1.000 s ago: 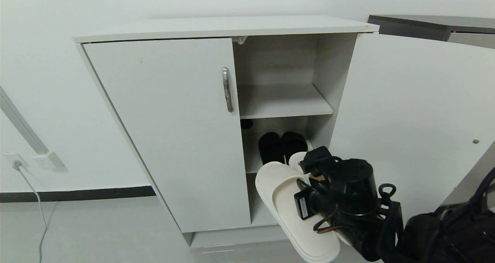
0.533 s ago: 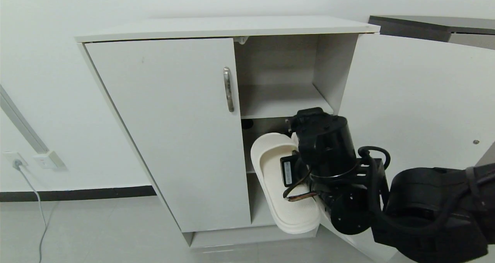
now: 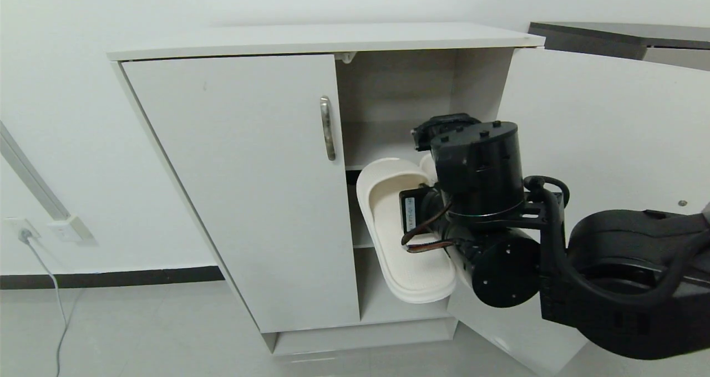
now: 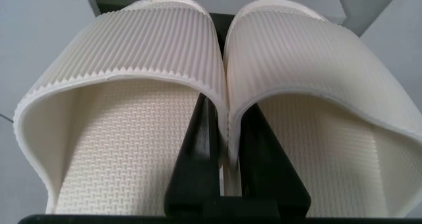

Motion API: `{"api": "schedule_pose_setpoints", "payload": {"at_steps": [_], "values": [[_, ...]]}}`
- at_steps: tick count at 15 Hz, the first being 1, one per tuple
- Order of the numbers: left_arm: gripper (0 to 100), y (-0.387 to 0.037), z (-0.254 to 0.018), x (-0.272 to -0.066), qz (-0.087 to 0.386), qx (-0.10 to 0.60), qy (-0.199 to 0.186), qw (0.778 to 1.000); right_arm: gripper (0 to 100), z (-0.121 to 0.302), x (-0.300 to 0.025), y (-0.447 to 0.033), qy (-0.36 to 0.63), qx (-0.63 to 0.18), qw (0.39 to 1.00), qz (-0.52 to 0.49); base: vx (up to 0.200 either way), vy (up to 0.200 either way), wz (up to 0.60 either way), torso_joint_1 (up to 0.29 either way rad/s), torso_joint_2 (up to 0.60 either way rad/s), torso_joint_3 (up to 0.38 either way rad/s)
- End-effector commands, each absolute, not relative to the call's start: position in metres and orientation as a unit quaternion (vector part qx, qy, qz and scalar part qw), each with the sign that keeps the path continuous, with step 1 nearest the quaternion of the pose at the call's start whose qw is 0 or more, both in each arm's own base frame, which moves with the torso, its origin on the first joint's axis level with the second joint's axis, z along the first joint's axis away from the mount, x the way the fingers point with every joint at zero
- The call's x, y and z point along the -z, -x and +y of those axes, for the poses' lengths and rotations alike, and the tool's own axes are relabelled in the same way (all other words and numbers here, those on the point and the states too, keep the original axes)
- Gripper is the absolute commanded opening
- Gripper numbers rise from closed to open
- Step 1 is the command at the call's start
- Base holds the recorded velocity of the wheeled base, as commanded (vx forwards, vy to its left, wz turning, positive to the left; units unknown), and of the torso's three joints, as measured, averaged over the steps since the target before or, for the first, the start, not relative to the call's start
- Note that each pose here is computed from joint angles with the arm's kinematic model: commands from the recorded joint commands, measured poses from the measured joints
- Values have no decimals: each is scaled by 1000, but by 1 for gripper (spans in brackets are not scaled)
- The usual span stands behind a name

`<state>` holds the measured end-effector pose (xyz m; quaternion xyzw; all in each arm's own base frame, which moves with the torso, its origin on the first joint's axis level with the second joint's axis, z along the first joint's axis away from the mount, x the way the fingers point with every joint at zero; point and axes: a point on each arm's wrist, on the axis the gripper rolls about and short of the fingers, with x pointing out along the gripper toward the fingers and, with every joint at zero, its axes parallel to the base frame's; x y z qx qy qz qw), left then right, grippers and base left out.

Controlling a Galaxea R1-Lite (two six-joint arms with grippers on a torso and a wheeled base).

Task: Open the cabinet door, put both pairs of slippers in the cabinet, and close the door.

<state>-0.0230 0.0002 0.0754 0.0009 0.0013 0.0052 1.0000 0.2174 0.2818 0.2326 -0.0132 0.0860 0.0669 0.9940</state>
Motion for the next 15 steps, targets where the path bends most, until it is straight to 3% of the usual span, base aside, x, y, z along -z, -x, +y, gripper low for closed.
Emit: {"api": "schedule_pose_setpoints", "payload": {"at_steps": [1, 6, 15], "values": [[0, 23, 0, -75, 2, -5, -2, 1000, 0, 283, -226, -221, 21, -63, 994, 92, 0, 0, 0, 0, 0, 0], [0, 23, 0, -75, 2, -5, -1, 1000, 0, 278, -224, -230, 20, -49, 994, 94, 0, 0, 0, 0, 0, 0], [0, 23, 0, -75, 2, -4, -1, 1000, 0, 278, -222, -232, 21, -52, 994, 96, 200, 0, 0, 3, 3, 3]]}}
